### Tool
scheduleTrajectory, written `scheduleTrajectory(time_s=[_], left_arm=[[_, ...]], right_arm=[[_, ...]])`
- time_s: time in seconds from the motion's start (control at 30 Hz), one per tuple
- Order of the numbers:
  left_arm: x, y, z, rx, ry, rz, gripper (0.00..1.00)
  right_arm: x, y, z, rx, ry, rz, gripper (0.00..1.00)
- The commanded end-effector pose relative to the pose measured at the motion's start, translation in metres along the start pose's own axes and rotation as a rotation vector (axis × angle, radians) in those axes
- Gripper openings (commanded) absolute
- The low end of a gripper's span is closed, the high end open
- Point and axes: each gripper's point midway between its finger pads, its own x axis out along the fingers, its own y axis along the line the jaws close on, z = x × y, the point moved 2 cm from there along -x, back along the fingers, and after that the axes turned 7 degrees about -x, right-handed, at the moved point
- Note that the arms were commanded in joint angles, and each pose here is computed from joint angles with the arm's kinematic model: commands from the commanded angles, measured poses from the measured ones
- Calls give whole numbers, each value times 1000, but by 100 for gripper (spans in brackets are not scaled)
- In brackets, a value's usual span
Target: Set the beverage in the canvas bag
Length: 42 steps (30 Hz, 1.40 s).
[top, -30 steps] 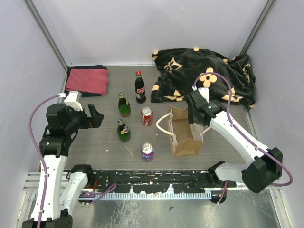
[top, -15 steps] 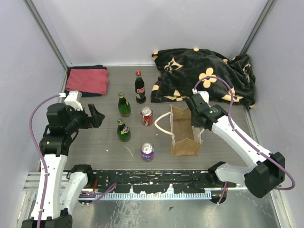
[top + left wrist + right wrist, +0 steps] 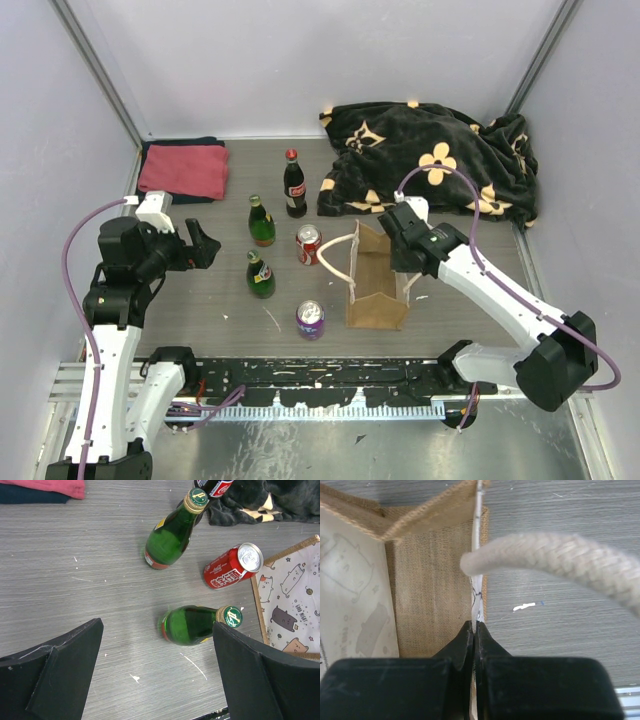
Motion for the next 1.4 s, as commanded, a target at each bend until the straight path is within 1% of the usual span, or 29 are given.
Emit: scheduleTrajectory(time_s=[0.0,0.13,0.3,0.57,0.6,0.7,0.73,0.77,0.83,0.9,1.07,1.13,1.37], left_arm=[[-1,-1,-2,-8,-1,-9,98],[-1,-1,-2,-9,0,-10,98],[0,0,-3,-11,2,-10,98],[0,0,-3,-11,0,-10,98],[-1,-1,-2,-12,-1,-10,98],[-1,-1,-2,-9,-2,-11,98],[-1,-1,-1,-8,-3,-12,98],[-1,-1,-1,-9,-2,-12,98],[-1,-1,-1,-10,0,-12,98],[0,-2,-1,-11,2,-16,98],[1,-4,3,-18,-3,-26,98],[0,-6,6,-17,-8,-32,98],[0,-14,25,-7,-35,-58,98]], right_arm=[[-2,18,12,3,-40,26,1],[-4,26,9,-46,-31,25,1],[-5,23,3,-53,-28,7,1],[-10,11,13,-54,-78,-62,2],[-12,11,17,-53,-83,-63,8],[-19,15,26,-39,-111,-28,45],[-23,17,30,-31,-129,-10,53],[-28,18,34,-21,-149,5,57],[-38,18,43,0,-204,36,62],[-49,16,54,10,-256,50,64],[-67,20,72,-13,-298,92,66],[-75,25,80,-9,-325,127,67],[-112,42,115,-3,-473,280,78]])
